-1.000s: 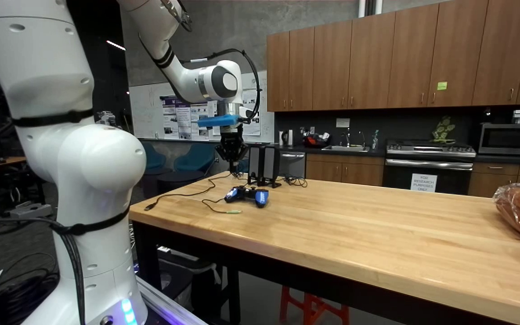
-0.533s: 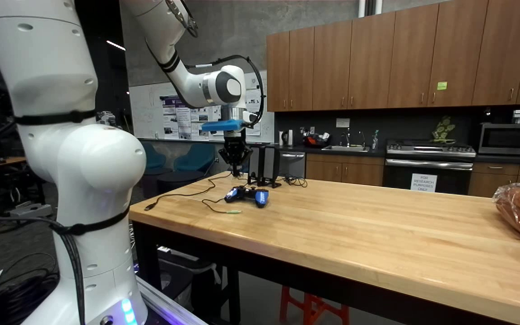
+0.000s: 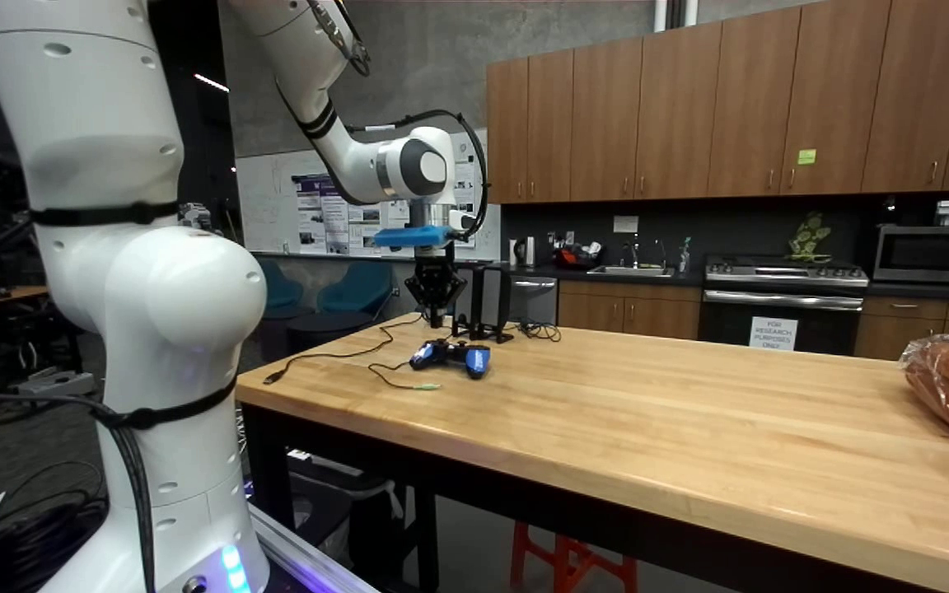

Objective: Press a button on the gamepad

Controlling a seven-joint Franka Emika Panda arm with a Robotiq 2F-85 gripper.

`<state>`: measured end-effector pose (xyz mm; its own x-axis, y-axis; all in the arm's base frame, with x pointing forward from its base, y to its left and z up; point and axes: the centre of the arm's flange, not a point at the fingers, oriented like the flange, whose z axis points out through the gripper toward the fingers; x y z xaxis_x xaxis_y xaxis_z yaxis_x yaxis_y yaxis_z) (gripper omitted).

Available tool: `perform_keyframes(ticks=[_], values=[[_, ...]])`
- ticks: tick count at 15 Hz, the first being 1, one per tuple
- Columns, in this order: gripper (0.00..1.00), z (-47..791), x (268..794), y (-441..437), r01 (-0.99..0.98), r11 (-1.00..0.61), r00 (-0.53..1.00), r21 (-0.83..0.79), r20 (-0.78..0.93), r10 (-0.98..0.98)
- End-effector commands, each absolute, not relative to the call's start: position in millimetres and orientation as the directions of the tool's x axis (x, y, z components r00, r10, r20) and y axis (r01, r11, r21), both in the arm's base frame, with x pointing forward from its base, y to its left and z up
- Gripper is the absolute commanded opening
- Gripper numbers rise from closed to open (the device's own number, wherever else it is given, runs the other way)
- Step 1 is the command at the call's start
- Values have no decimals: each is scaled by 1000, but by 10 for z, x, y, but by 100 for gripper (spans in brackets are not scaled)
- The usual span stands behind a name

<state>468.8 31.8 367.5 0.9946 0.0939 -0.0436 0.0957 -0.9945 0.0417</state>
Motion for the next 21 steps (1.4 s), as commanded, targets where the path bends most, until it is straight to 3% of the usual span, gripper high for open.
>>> perform_keyframes(ticks=[1, 21], values=[[0, 3634, 4746, 256, 113, -992, 993, 50, -40, 111], [0, 3453, 4781, 221, 121, -992, 991, 41, -61, 118]])
